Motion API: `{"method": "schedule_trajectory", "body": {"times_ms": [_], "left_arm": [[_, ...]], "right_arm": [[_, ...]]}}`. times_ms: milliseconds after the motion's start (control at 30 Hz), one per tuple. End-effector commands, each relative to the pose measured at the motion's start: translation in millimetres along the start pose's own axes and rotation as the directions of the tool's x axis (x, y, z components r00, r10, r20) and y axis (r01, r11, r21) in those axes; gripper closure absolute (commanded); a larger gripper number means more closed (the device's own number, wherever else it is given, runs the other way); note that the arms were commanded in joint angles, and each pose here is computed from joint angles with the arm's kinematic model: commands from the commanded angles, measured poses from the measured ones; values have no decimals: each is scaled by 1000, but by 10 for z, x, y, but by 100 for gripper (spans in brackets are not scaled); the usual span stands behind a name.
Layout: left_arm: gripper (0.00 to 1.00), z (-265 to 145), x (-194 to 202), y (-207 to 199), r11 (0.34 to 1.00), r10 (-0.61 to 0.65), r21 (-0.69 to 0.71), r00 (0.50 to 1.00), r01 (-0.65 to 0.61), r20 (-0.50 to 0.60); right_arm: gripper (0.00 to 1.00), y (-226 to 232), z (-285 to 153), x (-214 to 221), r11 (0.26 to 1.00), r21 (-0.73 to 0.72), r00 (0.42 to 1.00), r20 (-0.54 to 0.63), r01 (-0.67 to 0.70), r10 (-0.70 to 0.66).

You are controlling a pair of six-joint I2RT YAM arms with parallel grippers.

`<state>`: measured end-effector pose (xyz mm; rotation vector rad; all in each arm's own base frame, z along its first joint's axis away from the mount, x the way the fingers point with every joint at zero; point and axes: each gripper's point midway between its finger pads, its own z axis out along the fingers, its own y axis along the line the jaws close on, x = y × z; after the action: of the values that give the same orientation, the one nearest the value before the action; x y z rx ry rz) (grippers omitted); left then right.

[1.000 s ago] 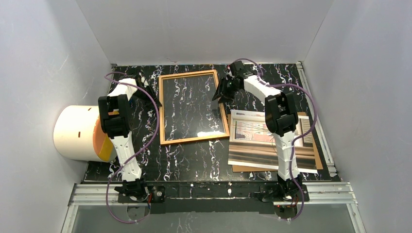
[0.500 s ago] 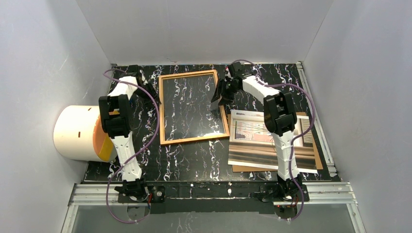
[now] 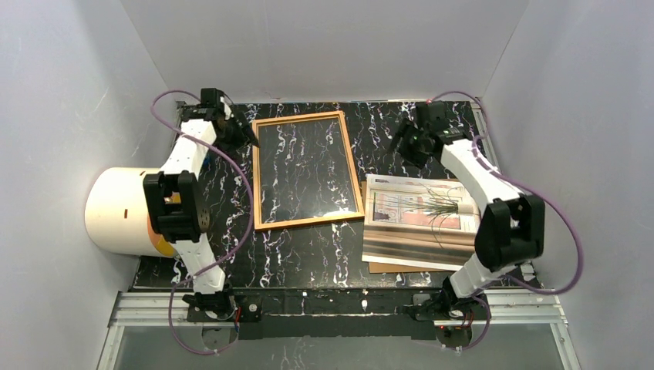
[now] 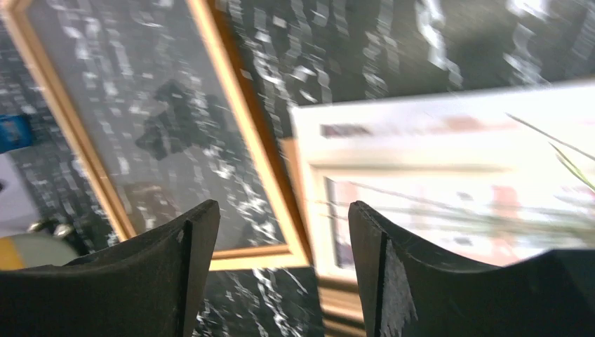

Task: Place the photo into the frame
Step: Turn over the photo at the center of the board.

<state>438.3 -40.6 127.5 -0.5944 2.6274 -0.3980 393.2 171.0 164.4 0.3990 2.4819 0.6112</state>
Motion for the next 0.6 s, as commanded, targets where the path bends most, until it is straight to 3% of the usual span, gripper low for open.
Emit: {"method": "schedule_trajectory", "body": {"times_ms": [0,300,567], "left_arm": [[27,-238,394,-382,993,80,93,996,-77,-26],[2,-430,1366,-1000,898,321,347,942,-271,-95],[2,-631,2206,-1487,788,405,544,909,-290,-102]], "right_arm": [[19,-731,-354,272,952,282,993,30,-116,112],[12,-1521,-912,876,871,453,978,12,-190,207],[11,-1728,-821,1318,864,460,961,-76,-204,268]]}}
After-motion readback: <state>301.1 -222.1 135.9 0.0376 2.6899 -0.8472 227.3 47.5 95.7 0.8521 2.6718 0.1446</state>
